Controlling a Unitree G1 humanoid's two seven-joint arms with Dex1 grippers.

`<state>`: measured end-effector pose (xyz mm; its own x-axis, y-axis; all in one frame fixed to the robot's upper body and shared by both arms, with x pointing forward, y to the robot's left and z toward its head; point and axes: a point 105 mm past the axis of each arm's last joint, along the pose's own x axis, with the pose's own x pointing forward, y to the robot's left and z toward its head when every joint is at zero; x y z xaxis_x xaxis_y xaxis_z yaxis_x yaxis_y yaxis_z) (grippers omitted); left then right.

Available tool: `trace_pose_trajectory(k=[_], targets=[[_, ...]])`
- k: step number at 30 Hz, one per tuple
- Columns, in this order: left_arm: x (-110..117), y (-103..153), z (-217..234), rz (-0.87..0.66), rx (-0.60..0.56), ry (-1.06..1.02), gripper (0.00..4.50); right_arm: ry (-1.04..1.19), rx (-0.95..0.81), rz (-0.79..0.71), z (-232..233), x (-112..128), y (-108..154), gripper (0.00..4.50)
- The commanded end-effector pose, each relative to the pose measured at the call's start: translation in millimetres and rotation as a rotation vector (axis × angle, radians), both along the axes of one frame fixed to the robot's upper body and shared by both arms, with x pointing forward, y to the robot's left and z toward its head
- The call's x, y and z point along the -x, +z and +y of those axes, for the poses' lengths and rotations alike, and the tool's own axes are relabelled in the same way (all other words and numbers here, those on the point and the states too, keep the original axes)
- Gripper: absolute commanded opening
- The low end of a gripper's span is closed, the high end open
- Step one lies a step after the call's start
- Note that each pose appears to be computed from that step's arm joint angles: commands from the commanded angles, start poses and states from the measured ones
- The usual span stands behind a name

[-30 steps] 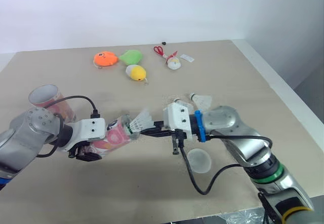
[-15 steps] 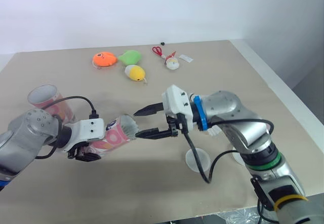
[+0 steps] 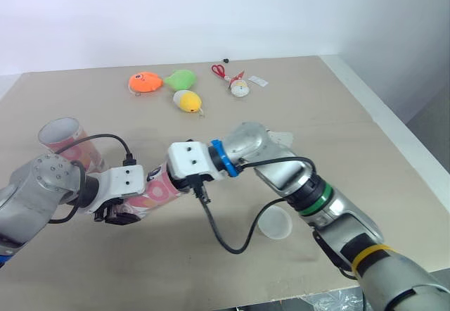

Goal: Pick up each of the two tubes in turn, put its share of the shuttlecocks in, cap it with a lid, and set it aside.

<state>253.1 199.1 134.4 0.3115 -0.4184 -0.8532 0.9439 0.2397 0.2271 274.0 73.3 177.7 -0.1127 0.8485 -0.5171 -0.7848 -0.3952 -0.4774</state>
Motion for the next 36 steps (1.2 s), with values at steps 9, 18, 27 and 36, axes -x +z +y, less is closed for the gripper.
trace_pose_trajectory(k=[9, 18, 27, 36], targets=[[2, -6, -6, 0.014, 0.022, 0.001, 2.92, 0.076, -0.098, -0.025, -3, 14, 38, 0.08], [-2, 4, -17, -0.04, 0.074, -0.007, 2.92, -0.012, -0.132, 0.06, -63, 12, 57, 0.08], [-34, 40, -50, -0.297, 0.313, -0.013, 2.92, -0.258, -0.264, 0.284, -143, 15, 81, 1.88], [-44, 33, -109, -0.357, 0.738, 0.053, 2.92, -0.505, -0.025, 0.284, -203, 23, 25, 4.46]])
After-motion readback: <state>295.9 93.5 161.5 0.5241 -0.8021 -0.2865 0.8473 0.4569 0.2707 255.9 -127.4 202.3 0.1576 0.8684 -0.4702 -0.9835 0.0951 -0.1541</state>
